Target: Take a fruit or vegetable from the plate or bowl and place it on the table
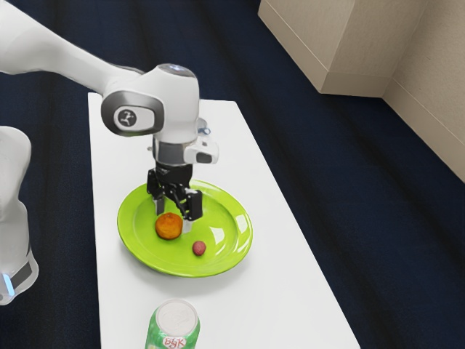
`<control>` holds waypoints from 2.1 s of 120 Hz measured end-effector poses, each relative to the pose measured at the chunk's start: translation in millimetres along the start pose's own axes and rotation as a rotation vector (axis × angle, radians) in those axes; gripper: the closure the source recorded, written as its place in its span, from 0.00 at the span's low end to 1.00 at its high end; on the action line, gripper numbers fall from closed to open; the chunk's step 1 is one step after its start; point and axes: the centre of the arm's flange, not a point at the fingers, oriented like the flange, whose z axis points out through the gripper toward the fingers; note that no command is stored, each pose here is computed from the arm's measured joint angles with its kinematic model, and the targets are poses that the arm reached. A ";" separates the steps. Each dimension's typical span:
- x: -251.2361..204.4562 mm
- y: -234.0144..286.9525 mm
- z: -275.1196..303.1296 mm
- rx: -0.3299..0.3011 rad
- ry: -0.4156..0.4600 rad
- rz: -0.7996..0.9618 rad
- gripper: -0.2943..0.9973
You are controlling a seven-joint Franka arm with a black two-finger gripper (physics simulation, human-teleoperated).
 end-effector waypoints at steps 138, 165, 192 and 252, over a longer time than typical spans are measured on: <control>18.2 -18.6 30.7 0.008 -0.073 0.000 0.17; 18.3 -16.5 27.9 -0.002 -0.059 0.008 0.26; 18.1 -15.5 27.0 0.005 -0.049 0.008 0.53; 106.6 -46.5 -86.6 -0.163 0.104 -0.151 0.54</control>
